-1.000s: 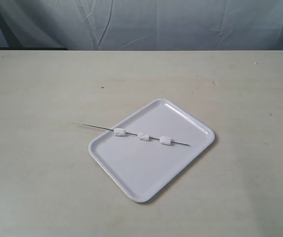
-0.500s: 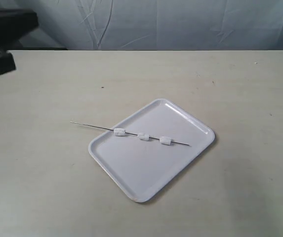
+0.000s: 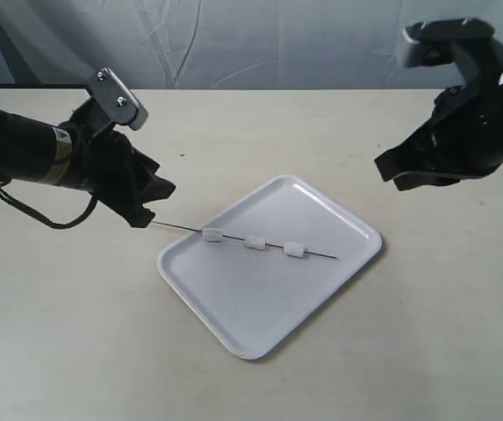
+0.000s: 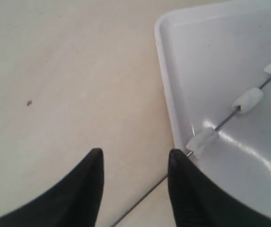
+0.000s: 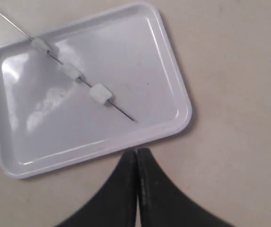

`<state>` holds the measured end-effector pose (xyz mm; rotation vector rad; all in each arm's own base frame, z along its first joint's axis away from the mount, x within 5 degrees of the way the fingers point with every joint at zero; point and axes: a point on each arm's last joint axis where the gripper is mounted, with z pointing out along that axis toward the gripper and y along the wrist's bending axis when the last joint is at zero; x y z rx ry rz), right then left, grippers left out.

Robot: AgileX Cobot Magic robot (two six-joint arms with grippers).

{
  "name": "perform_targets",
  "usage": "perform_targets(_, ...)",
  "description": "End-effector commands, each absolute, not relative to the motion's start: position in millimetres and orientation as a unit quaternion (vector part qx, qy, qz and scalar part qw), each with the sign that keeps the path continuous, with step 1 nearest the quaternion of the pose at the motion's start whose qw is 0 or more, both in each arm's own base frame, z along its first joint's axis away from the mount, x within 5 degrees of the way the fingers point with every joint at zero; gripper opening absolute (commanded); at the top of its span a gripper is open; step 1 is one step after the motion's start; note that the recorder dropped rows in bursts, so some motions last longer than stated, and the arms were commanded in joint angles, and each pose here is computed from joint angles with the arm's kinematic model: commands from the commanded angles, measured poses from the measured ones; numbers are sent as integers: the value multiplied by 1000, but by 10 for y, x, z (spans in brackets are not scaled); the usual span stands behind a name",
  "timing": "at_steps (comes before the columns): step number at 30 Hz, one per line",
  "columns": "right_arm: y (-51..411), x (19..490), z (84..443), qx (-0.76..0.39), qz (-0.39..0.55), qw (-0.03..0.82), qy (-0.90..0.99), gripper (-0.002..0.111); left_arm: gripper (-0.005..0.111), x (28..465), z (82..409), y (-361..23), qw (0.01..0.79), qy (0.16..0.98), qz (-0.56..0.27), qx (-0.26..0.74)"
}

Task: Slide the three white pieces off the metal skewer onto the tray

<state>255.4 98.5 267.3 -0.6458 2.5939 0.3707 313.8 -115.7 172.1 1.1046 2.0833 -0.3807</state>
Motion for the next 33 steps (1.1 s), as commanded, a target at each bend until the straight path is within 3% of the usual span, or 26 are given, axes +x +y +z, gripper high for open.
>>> perform_targets(1,1045,2708,2362,-235,135,161,949,-1,43,3182,1472,-1167,341,814,-134,451)
perform_targets(8,1070,2780,2090,-234,134,107,957,-1,43,3224,1241,-1259,322,778,-163,515)
perform_targets(14,1070,2782,2089,-238,133,109,956,-1,43,3288,1244,-1255,335,744,-127,563)
perform_targets(33,1084,2793,2095,-235,140,116,955,-1,43,3257,1173,-1235,321,762,-137,546)
